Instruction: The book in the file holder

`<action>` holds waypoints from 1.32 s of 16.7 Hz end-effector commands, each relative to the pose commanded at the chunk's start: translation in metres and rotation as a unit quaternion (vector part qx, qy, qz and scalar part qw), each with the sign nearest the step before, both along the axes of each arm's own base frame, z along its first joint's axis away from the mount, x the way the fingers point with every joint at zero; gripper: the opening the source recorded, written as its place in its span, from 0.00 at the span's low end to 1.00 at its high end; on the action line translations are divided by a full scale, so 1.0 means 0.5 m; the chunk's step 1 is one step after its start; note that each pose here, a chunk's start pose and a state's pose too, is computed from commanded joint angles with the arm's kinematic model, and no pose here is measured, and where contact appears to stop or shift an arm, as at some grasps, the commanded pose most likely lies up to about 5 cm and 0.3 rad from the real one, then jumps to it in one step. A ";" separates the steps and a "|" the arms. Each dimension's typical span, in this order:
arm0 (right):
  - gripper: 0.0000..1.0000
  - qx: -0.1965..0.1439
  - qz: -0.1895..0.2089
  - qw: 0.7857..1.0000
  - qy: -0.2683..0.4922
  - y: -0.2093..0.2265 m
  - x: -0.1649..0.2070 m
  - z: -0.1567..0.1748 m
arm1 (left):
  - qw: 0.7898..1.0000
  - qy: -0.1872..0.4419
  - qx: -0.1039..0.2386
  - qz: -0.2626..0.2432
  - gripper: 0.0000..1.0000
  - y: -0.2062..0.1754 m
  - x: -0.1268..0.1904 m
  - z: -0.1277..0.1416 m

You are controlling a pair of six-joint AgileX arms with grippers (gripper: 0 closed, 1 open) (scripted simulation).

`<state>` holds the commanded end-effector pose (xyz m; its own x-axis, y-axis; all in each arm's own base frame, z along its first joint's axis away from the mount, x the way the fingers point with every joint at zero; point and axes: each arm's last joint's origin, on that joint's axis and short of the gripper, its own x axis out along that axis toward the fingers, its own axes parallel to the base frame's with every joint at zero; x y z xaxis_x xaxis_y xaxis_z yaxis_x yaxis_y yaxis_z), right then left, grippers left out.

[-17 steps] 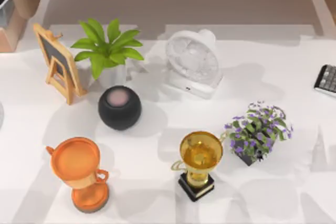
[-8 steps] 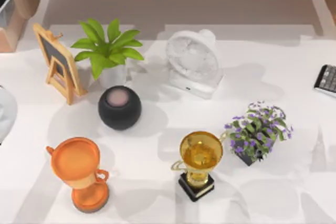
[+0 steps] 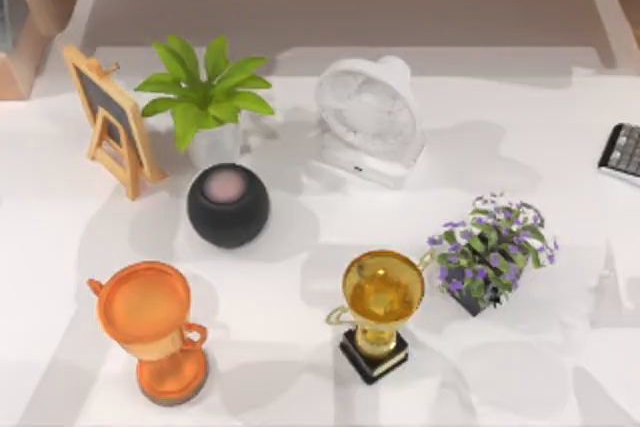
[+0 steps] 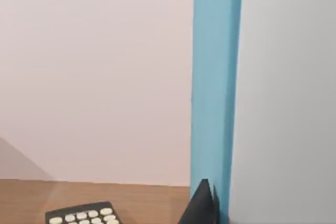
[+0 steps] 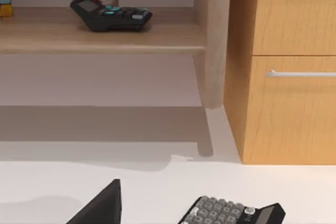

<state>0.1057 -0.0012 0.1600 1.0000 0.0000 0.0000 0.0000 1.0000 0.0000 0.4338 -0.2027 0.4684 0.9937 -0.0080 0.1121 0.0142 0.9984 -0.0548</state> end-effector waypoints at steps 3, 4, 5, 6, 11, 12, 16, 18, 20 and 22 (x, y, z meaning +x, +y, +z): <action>1.00 0.000 0.000 1.000 0.000 0.000 0.000 0.000 | 0.998 -0.063 -0.001 0.021 0.00 0.128 0.027 0.031; 1.00 0.000 0.000 1.000 0.000 0.000 0.000 0.000 | 0.996 -0.083 0.008 0.034 0.00 0.184 0.037 0.033; 1.00 0.000 0.000 1.000 0.000 0.000 0.000 0.000 | 0.993 -0.100 0.022 0.050 0.00 0.245 0.047 0.032; 1.00 0.000 0.000 1.000 0.000 0.000 0.000 0.000 | 0.990 -0.114 0.040 0.067 0.00 0.310 0.054 0.025; 1.00 0.000 0.000 1.000 0.000 0.000 0.000 0.000 | 0.963 -0.097 0.192 0.163 0.00 0.661 0.044 -0.116; 1.00 0.000 0.000 1.000 0.000 0.000 0.000 0.000 | 0.955 -0.076 0.226 0.178 0.00 0.726 0.026 -0.162; 1.00 0.000 0.000 1.000 0.000 0.000 0.000 0.000 | 0.911 0.033 0.354 0.210 0.00 0.924 -0.102 -0.364; 1.00 0.000 0.000 1.000 0.000 0.000 0.000 0.000 | 0.883 0.088 0.411 0.208 0.00 0.973 -0.183 -0.452; 1.00 0.000 0.000 1.000 0.000 0.000 0.000 0.000 | 0.854 0.134 0.464 0.195 0.00 0.991 -0.256 -0.522; 1.00 0.000 0.000 1.000 0.000 0.000 0.000 0.000 | 0.824 0.168 0.514 0.170 0.00 0.983 -0.307 -0.573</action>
<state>0.1057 -0.0012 0.1600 1.0000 0.0000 0.0000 0.0000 1.0000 0.0000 0.2805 0.2891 0.1818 0.9319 0.3573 -0.0617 -0.1196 0.4634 0.8780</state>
